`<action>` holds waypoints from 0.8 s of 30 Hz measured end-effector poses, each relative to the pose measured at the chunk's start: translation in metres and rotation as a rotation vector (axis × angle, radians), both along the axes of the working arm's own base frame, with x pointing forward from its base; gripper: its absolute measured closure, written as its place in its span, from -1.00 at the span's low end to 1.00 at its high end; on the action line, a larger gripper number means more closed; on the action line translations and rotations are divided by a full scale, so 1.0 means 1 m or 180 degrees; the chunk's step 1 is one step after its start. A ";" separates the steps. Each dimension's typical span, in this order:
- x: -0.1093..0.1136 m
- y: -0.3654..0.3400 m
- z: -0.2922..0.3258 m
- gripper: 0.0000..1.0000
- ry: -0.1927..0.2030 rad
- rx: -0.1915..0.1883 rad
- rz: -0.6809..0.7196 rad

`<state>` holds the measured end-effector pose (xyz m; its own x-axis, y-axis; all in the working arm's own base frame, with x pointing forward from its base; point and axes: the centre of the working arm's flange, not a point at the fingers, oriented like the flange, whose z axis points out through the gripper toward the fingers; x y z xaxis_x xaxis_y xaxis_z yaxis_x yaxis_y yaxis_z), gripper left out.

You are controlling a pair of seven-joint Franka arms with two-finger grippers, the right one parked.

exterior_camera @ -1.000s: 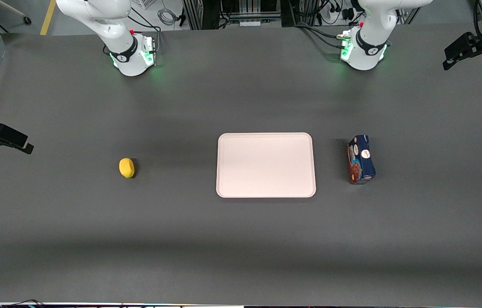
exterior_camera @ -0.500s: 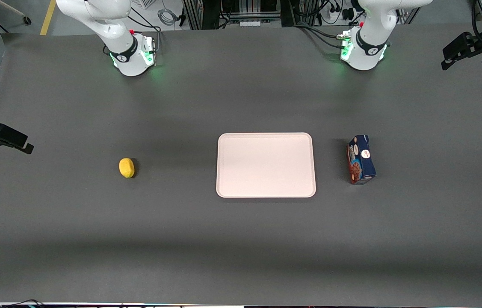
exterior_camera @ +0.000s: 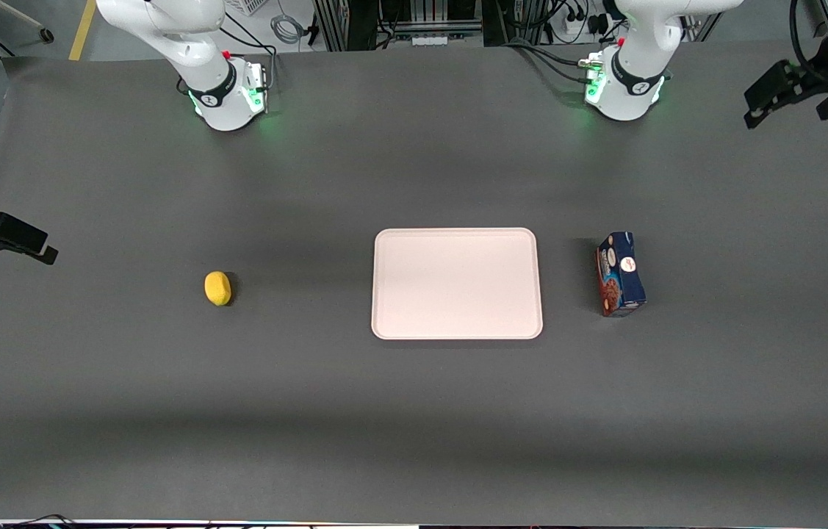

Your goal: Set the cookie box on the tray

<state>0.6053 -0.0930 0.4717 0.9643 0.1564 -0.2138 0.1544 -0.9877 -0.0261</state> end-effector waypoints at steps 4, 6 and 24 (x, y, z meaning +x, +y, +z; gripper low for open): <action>0.014 -0.001 -0.047 -1.00 0.0025 -0.0035 0.0016; 0.016 -0.001 -0.072 -1.00 0.0020 -0.0045 0.0019; -0.047 -0.017 -0.222 -0.94 -0.0135 0.0029 -0.0233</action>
